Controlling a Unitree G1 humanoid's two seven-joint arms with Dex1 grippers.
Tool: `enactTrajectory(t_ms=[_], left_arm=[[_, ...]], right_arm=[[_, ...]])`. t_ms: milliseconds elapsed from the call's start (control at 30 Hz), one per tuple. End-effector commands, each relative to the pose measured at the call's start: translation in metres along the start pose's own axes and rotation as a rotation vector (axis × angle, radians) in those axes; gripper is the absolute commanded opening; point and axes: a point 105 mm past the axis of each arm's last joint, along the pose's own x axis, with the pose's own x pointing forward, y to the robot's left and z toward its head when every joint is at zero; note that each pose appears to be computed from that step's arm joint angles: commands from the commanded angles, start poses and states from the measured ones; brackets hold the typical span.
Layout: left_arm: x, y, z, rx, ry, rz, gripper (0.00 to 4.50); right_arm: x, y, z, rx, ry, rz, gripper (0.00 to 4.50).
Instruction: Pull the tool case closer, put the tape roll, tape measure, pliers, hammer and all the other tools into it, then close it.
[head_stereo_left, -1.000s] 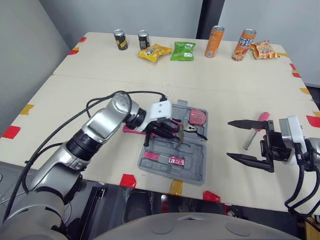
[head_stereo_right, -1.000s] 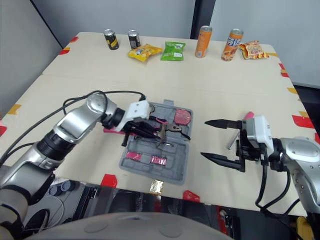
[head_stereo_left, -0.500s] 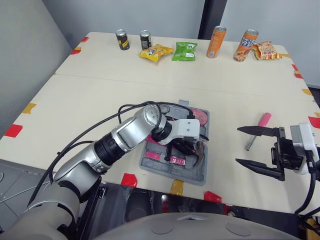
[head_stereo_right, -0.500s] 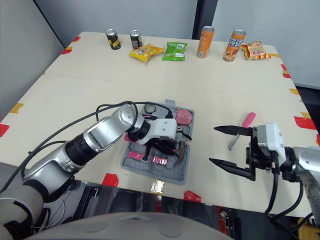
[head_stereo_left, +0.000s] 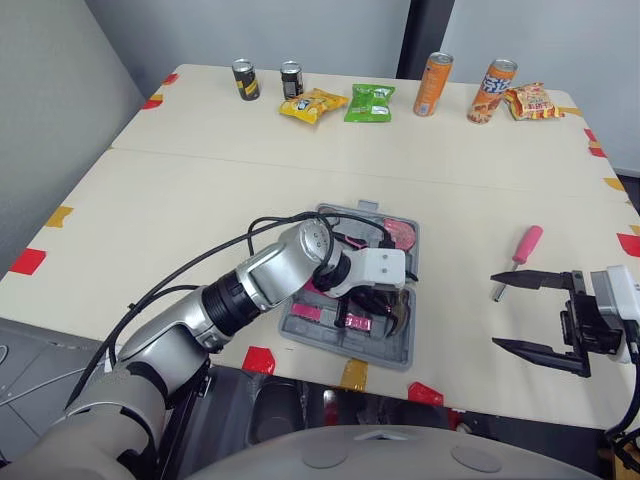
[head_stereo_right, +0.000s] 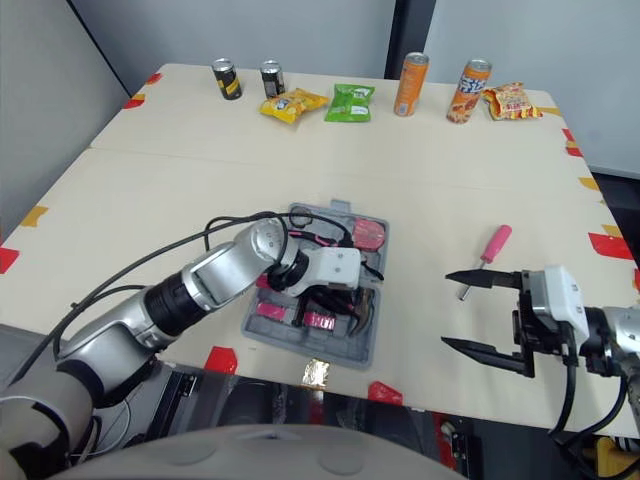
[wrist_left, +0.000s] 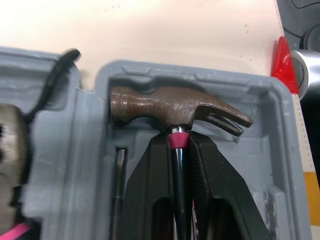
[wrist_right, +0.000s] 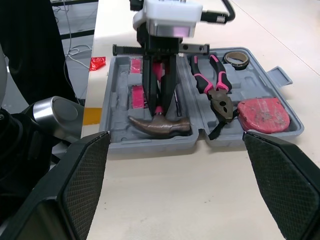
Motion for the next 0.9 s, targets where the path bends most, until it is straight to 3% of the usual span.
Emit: enactTrajectory(t_ms=[33,300,367,500,900], left_arm=[[0.003,0.003,0.003,0.015,-0.002,-0.008,0.01],[0.004,0.004,0.003,-0.014,0.002,-0.047,0.01],[0.003,0.004,0.004,-0.018,-0.002,-0.051,1.08],[-0.001,0.009,0.007,-0.009,-0.006,-0.015,2.43],[-0.033,0.005,0.037,0.086,-0.113,-0.010,2.43]], right_arm=[[-0.003,-0.001,0.004,-0.037,-0.003,-0.004,4.50],[-0.001,0.002,0.001,-0.038,-0.010,-0.008,4.50],[-0.001,0.003,0.000,-0.036,-0.011,-0.010,4.50],[-0.002,0.003,-0.002,-0.032,-0.013,-0.017,4.50],[-0.001,0.000,-0.004,-0.033,-0.022,-0.019,4.50]])
